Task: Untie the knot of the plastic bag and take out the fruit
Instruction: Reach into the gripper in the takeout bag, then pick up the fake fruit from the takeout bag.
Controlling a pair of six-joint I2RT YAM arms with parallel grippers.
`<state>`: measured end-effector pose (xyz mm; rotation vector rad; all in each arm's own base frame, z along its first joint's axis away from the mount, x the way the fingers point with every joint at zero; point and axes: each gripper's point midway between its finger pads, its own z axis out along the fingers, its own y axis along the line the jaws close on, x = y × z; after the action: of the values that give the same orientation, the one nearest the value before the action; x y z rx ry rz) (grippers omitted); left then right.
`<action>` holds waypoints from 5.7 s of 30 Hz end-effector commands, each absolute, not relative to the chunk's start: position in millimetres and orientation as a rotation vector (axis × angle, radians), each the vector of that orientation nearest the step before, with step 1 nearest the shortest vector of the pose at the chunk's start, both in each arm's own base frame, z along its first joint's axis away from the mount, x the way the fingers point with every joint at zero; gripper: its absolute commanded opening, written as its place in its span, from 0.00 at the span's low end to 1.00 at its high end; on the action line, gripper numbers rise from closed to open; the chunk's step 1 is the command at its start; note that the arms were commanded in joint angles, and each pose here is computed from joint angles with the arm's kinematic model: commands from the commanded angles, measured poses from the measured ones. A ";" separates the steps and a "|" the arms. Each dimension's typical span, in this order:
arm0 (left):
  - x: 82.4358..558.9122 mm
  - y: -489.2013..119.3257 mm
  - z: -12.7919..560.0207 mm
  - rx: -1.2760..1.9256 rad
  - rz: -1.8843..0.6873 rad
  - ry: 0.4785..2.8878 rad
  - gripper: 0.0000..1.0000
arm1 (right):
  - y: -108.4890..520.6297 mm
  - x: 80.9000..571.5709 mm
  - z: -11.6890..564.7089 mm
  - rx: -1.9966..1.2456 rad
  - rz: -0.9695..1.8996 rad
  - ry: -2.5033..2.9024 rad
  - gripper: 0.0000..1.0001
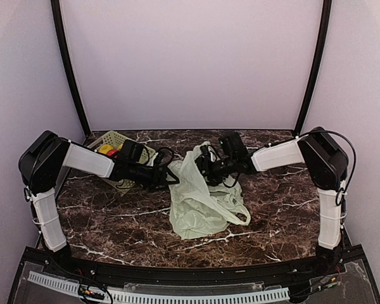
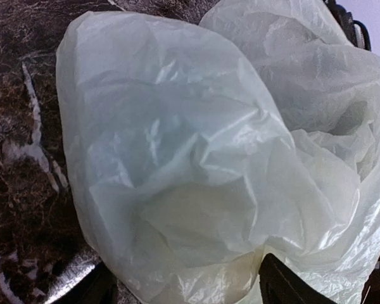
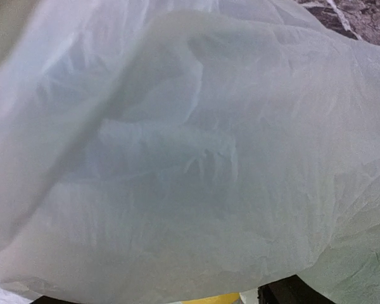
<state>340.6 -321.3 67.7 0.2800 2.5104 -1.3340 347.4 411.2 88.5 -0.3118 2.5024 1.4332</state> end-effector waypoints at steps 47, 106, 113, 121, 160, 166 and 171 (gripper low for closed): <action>290.8 -360.3 60.8 0.294 -1.522 2.507 0.06 | 444.3 279.3 73.1 -0.244 1.645 2.621 0.57; 346.6 -339.2 50.7 0.472 -1.418 2.525 0.01 | 371.1 262.5 139.9 -0.525 0.949 2.452 0.39; 346.9 -338.9 47.8 0.464 -1.416 2.533 0.01 | 385.4 261.9 122.0 -0.529 1.008 2.505 0.35; 346.8 -340.8 47.9 0.467 -1.435 2.531 0.01 | 394.7 287.6 99.9 -0.445 0.944 2.563 0.31; 323.8 -352.1 55.2 0.624 -1.676 2.489 0.01 | 445.9 349.3 39.7 -0.346 1.128 2.751 0.65; 322.5 -352.0 53.8 0.623 -1.685 2.499 0.01 | 451.6 347.5 46.5 -0.370 1.197 2.710 0.35; 332.2 -347.9 47.3 0.536 -1.582 2.546 0.01 | 443.7 350.2 68.5 -0.368 1.178 2.641 0.23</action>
<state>329.4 -345.5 45.8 0.5537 2.5331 -1.6287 349.1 441.2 45.5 -0.3372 2.7326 1.1422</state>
